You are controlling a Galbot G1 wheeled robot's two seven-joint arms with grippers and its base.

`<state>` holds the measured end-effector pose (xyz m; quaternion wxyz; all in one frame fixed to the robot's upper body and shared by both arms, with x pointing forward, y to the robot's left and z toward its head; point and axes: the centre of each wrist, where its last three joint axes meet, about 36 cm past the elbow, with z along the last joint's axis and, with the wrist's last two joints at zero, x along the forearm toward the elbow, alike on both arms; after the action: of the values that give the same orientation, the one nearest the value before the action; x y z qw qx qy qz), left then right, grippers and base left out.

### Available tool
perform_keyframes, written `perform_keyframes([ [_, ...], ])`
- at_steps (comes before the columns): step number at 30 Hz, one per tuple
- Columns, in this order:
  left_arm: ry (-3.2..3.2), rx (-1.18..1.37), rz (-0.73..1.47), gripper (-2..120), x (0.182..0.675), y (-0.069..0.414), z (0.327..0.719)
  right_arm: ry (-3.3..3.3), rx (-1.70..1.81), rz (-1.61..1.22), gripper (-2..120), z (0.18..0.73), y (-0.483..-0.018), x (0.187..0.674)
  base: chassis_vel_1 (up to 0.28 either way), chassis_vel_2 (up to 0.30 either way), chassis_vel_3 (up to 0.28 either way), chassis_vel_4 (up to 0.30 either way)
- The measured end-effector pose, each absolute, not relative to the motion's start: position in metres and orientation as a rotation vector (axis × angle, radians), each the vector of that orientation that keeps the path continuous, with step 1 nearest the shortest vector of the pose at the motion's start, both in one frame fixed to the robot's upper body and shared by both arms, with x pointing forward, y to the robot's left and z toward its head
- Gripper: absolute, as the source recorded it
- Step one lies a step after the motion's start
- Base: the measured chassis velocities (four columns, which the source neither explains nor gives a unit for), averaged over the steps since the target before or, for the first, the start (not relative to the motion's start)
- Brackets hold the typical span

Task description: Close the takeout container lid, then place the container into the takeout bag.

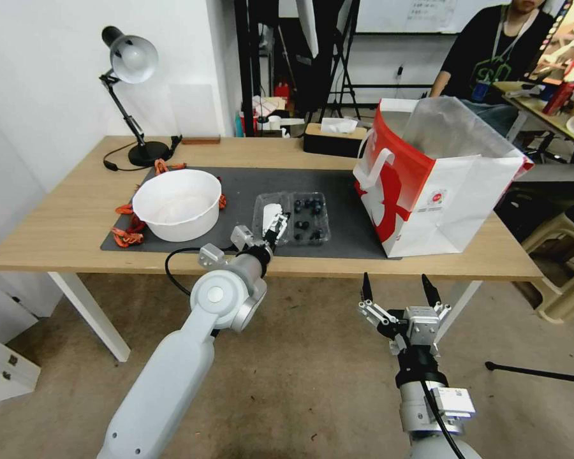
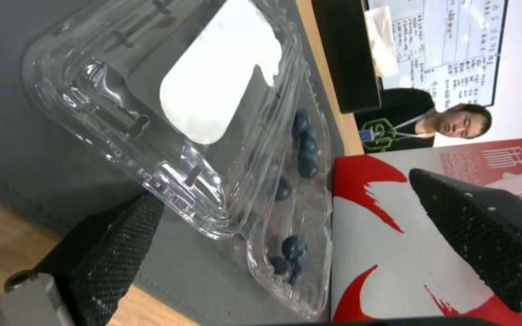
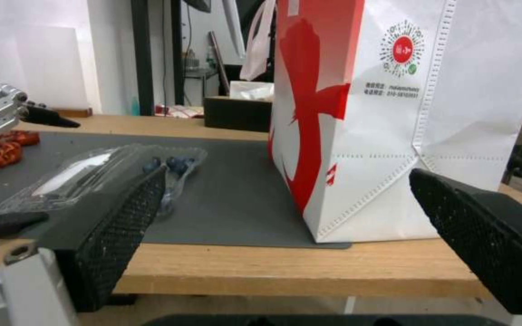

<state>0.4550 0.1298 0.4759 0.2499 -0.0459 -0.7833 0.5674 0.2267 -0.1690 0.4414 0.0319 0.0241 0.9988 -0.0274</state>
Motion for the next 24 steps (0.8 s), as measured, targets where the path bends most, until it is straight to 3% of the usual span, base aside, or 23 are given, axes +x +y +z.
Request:
perform_keyframes([
  [15, -2.578, -0.364, 1.325, 100, 0.431, 0.116, 0.454, 3.076, 0.08, -0.079, 100, 0.439, -0.168, 0.225, 0.0, 0.0, 0.0, 0.0],
  [24, -2.661, -0.466, 1.299, 100, 0.436, 0.117, 0.462, 3.076, 0.085, -0.083, 100, 0.437, -0.167, 0.224, 0.0, 0.0, 0.0, 0.0],
])
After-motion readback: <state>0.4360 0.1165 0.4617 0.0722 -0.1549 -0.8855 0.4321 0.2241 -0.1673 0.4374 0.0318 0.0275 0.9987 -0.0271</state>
